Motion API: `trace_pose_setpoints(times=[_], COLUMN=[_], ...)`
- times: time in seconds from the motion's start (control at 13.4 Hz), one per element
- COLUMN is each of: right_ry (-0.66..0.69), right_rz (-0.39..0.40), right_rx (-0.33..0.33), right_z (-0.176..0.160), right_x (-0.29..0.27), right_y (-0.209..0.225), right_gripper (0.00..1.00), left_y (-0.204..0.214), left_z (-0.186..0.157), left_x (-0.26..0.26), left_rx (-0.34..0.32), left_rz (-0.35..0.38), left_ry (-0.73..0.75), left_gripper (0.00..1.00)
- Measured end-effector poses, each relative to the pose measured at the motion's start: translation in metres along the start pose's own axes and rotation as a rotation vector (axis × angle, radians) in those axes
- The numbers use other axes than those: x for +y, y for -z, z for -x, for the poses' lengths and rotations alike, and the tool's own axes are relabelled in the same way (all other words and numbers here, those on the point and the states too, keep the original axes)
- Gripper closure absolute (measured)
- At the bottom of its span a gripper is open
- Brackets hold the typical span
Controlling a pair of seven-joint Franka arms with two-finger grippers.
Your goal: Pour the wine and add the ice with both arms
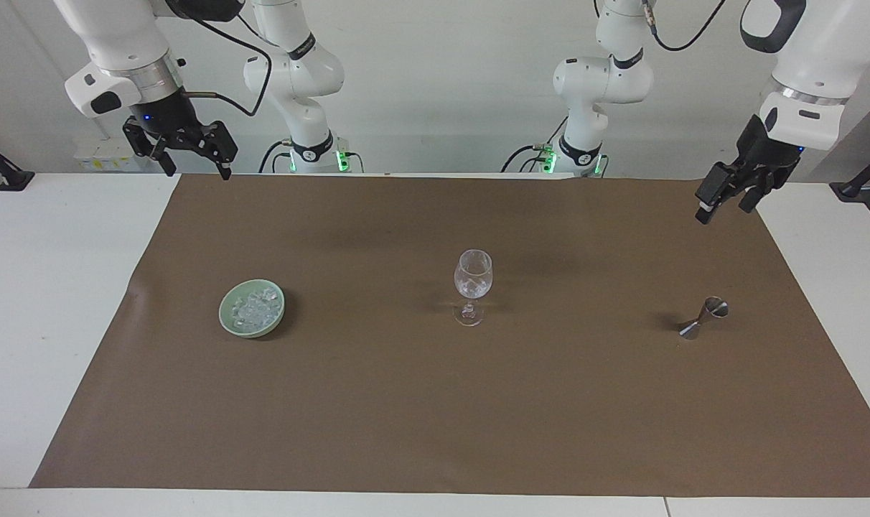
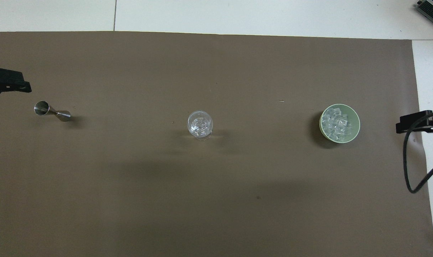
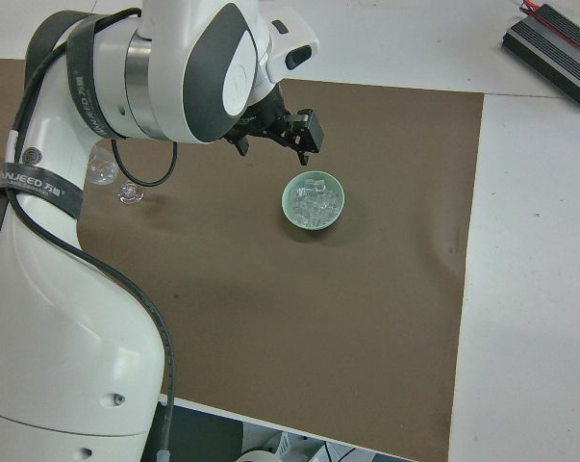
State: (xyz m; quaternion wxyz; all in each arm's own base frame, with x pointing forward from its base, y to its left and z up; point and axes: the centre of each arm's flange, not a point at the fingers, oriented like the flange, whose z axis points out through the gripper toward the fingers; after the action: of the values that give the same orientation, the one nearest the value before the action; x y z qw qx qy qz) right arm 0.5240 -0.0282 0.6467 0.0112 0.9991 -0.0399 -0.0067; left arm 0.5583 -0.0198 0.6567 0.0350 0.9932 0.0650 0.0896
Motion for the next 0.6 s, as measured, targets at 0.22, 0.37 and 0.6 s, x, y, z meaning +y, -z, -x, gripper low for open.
trace_pose_setpoints(times=[0.22, 0.37, 0.6], right_ry=[-0.001, -0.001, -0.001], right_rz=[0.0, 0.0, 0.0], right_rx=[0.001, 0.002, 0.001], right_z=[0.001, 0.001, 0.001], right_x=[0.0, 0.001, 0.001], right_y=[0.001, 0.001, 0.001], right_gripper=[0.0, 0.0, 0.0], left_y=[-0.005, -0.009, -0.013], left_z=[0.0, 0.003, 0.009], left_x=[-0.008, -0.01, -0.004], left_rx=[-0.012, -0.039, -0.083], left_rz=[-0.012, -0.041, -0.064], left_ry=[-0.079, -0.097, -0.117], left_gripper=[0.0, 0.0, 0.0])
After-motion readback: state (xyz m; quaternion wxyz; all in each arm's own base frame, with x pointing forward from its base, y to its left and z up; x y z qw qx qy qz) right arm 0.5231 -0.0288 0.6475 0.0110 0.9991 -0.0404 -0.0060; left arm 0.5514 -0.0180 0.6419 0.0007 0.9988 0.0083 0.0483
